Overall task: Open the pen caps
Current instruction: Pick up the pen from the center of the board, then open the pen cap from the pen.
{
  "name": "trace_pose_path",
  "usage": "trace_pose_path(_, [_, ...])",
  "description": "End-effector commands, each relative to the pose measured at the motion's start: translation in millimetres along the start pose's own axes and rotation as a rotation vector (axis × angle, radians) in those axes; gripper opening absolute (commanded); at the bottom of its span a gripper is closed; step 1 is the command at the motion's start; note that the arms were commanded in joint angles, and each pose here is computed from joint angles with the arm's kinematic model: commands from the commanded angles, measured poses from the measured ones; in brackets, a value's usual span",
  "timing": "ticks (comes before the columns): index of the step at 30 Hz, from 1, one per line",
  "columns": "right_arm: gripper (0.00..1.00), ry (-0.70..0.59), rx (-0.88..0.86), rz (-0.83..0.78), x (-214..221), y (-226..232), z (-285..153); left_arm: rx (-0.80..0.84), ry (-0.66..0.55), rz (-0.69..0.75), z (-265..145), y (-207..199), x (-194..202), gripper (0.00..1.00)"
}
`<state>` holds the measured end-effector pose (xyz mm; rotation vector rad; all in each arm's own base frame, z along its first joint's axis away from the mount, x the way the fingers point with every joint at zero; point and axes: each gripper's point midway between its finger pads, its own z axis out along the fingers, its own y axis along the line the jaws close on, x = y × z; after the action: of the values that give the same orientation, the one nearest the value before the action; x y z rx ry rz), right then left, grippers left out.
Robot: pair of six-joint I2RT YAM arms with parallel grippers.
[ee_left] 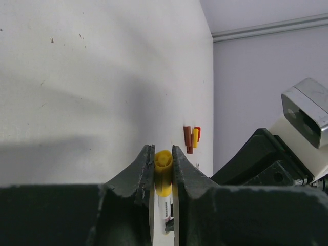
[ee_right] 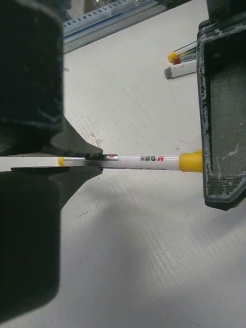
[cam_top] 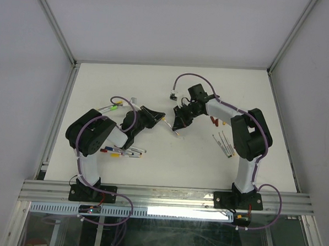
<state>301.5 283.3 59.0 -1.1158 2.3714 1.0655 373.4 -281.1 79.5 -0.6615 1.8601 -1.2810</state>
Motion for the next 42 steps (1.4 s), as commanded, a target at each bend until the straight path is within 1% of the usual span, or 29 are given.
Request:
trace_pose_path(1, [0.03,-0.072,-0.035,-0.063,-23.0,18.3,-14.9,0.174,0.004,0.003,-7.9,-43.6,-1.5,0.0])
trace_pose_path(4, [0.31,-0.109,-0.057,-0.096,-32.4,31.2,-29.8,0.254,0.006,0.054,-19.4,-61.5,-1.3,0.0])
trace_pose_path(6, [0.47,-0.145,-0.076,-0.124,-39.5,43.4,-42.1,0.325,0.0,0.096,-31.6,-76.9,-2.2,0.0])
trace_pose_path(7, [0.51,-0.159,-0.09,-0.136,-41.4,49.9,-46.5,0.364,-0.002,0.117,-38.8,-85.6,-1.7,0.0])
trace_pose_path(9, [0.56,-0.186,-0.113,-0.15,-44.4,61.1,-53.3,0.424,-0.002,0.152,-50.5,-99.1,0.5,0.0])
trace_pose_path(12, [0.56,-0.183,-0.108,-0.166,-42.7,69.1,-50.8,0.491,0.0,0.19,-62.7,-116.2,6.7,0.0])
trace_pose_path(17, [0.53,-0.147,-0.092,-0.193,-38.4,77.7,-37.7,0.524,-0.011,0.209,-68.4,-127.1,9.9,0.0])
trace_pose_path(20, [0.49,-0.129,-0.07,-0.195,-37.1,78.7,-31.1,0.536,-0.029,0.213,-70.5,-131.0,7.2,0.0])
trace_pose_path(23, [0.36,-0.126,-0.062,-0.191,-36.6,78.3,-31.2,0.534,-0.069,0.234,-72.8,-133.0,0.2,0.0])
trace_pose_path(25, [0.22,-0.125,-0.062,-0.191,-35.1,78.6,-32.2,0.51,-0.125,0.254,-72.2,-131.1,-10.9,0.0])
trace_pose_path(27, [0.04,-0.122,-0.064,-0.188,-33.5,79.7,-33.0,0.492,-0.168,0.263,-70.1,-130.3,-23.6,0.0])
trace_pose_path(28, [0.0,-0.119,-0.067,-0.186,-32.0,79.8,-32.7,0.485,-0.192,0.262,-68.8,-129.7,-32.7,0.0])
trace_pose_path(32, [0.0,-0.107,-0.098,-0.169,-26.5,83.3,-32.0,0.49,-0.298,0.236,-71.0,-136.3,-70.3,0.0])
trace_pose_path(36, [0.0,-0.085,-0.144,-0.154,-14.4,88.4,-30.9,0.463,-0.491,0.213,-82.9,-146.3,-133.0,0.0])
trace_pose_path(40, [0.0,-0.065,-0.157,-0.167,-0.1,92.3,-32.9,0.356,-0.664,0.212,-89.7,-152.1,-193.4,0.0])
trace_pose_path(42, [0.0,-0.055,-0.131,-0.184,6.7,90.1,-35.9,0.358,-0.691,0.211,-95.7,-157.7,-209.0,0.0])
